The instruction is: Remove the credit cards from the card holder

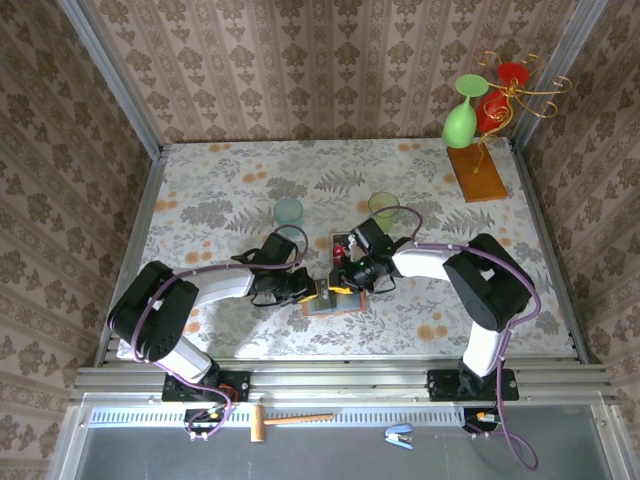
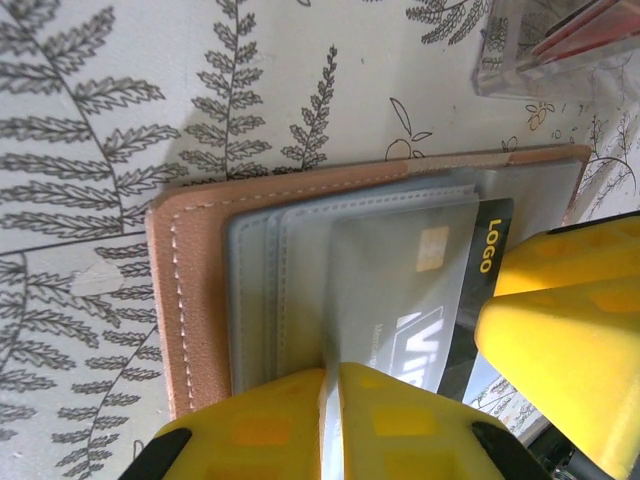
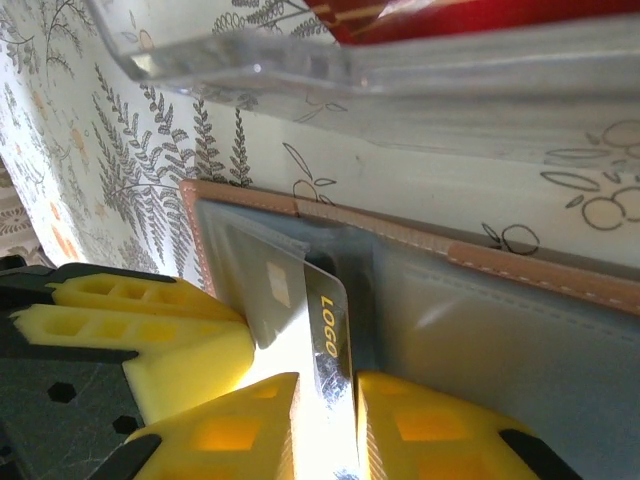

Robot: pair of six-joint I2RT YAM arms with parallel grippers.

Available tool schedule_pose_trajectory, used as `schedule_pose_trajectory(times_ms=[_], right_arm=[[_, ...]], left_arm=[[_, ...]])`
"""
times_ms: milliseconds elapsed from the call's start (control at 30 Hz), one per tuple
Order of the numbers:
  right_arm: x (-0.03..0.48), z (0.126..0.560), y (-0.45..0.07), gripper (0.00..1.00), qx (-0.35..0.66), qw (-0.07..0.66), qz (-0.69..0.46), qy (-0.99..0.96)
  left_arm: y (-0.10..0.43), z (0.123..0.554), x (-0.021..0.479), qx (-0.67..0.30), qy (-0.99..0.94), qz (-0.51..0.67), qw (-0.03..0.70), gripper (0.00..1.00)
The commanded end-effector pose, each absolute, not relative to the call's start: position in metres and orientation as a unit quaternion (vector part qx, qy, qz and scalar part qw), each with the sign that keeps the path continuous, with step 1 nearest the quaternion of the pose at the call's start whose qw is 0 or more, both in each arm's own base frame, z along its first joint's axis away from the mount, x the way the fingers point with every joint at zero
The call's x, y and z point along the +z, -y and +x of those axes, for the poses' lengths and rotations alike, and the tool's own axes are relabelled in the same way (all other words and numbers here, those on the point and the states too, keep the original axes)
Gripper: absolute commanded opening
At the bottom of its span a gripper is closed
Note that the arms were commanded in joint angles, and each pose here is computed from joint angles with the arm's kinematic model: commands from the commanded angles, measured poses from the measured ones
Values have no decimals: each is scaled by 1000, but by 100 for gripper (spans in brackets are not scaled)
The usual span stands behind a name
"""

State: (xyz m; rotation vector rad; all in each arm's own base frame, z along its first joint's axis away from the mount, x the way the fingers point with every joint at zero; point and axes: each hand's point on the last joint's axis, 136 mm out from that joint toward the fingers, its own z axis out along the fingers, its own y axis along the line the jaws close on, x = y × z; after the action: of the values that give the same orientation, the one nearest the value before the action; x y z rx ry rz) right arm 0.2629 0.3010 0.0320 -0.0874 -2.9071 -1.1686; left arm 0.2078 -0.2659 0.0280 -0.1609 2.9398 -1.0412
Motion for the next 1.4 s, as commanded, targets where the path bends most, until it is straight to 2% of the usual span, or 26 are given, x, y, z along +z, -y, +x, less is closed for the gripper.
schedule_pose_trajectory(times_ms=[0,733,1367], right_arm=[[40,250,-303,19,-390,30,-33,920],[30,249,-275,11,-365,8,-44,930],[71,252,-252,9,-358,-34,-14,933]], left_arm=[[256,199,14,-312,-948,-61,-7,13],[253,198,22,-314,-947,-62,2,13],[259,195,28,-318,-946,-58,5,14]])
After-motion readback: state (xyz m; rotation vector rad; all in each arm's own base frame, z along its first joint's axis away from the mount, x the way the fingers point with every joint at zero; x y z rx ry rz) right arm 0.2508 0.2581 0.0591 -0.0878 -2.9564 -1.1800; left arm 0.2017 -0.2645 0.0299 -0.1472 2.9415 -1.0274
